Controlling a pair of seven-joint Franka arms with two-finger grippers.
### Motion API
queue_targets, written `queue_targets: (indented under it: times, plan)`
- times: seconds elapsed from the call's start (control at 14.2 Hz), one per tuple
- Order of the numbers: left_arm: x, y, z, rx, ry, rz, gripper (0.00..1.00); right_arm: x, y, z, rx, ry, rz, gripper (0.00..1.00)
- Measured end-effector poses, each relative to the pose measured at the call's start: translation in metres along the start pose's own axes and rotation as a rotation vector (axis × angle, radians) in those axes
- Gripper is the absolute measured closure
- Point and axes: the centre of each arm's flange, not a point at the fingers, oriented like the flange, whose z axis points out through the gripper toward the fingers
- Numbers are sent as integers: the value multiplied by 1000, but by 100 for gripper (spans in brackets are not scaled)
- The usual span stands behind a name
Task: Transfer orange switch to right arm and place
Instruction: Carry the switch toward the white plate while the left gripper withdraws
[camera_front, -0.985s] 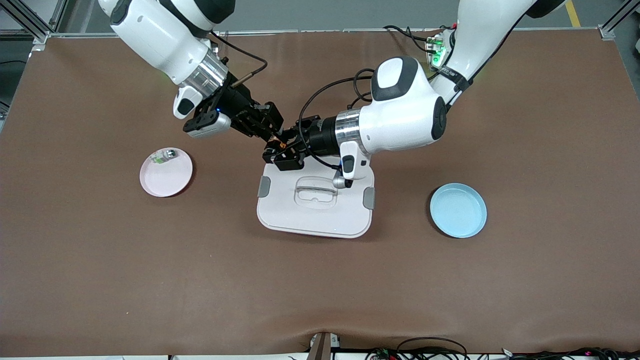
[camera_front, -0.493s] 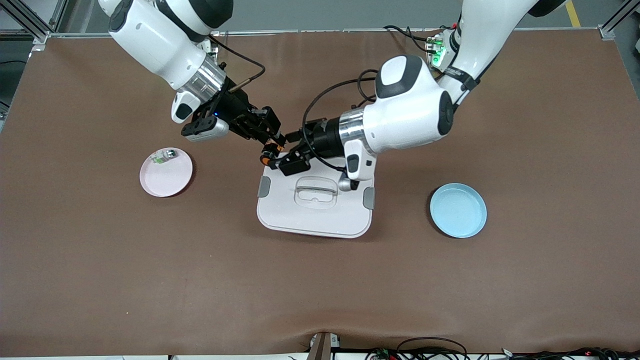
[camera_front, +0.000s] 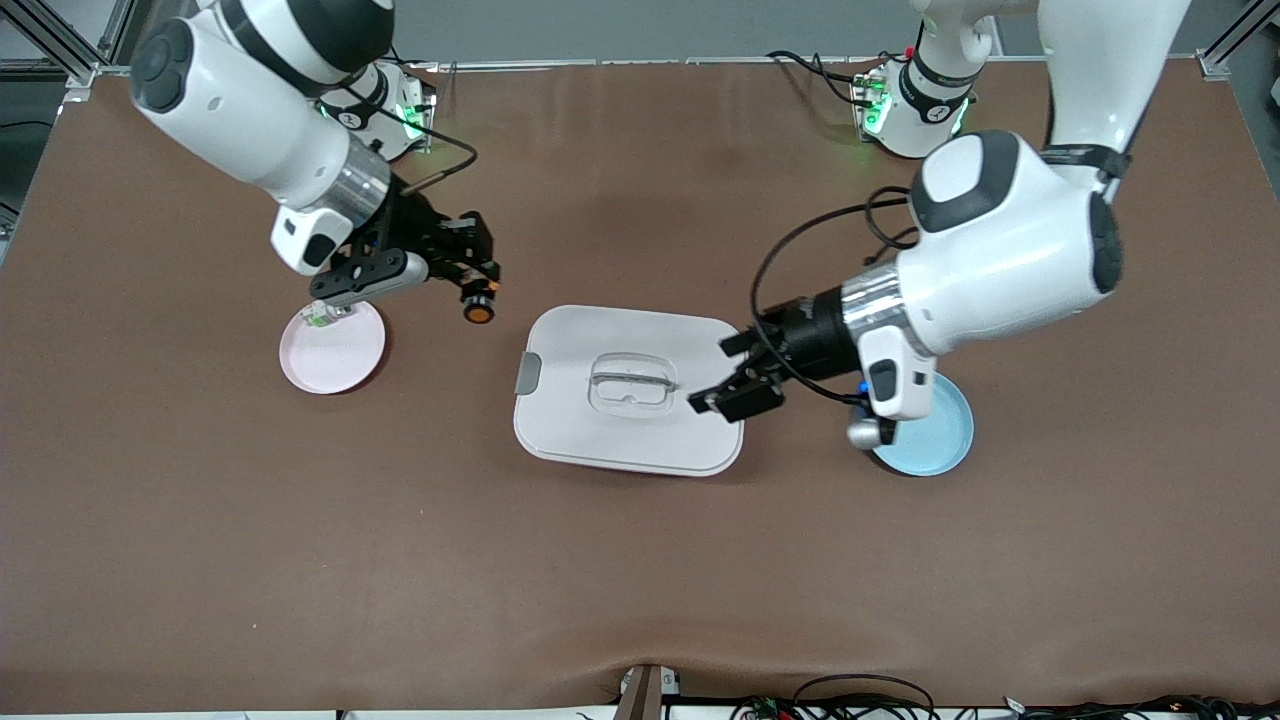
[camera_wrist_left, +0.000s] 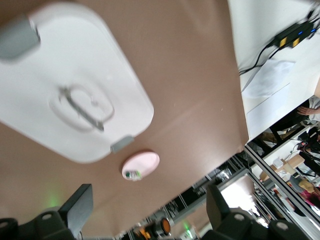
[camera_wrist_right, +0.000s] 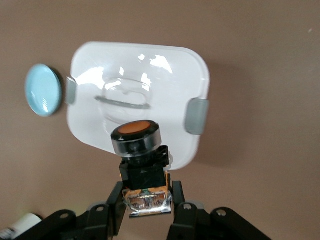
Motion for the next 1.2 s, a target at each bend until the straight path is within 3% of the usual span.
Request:
queue_targets:
  times: [0.14,0.56,0.7,0.84,1.06,1.2]
  plan:
    - [15,-3,-14,40,96,114,0,3,26,-11,-67,-42,-156,58]
    - [45,-34,-30,385,256,493,0,9,117,-38,-211,-145,-558,58]
    - [72,-49,-46,526,299,606,0,6,156,-44,-221,-206,-698,58]
    - [91,-63,-60,643,299,677,0,-2,185,-45,-231,-250,-789,58]
    - [116,-77,-88,713,284,720,0,-14,203,-42,-302,-336,-887,58]
    - [131,-83,-124,716,298,754,0,-18,205,-38,-324,-342,-942,58]
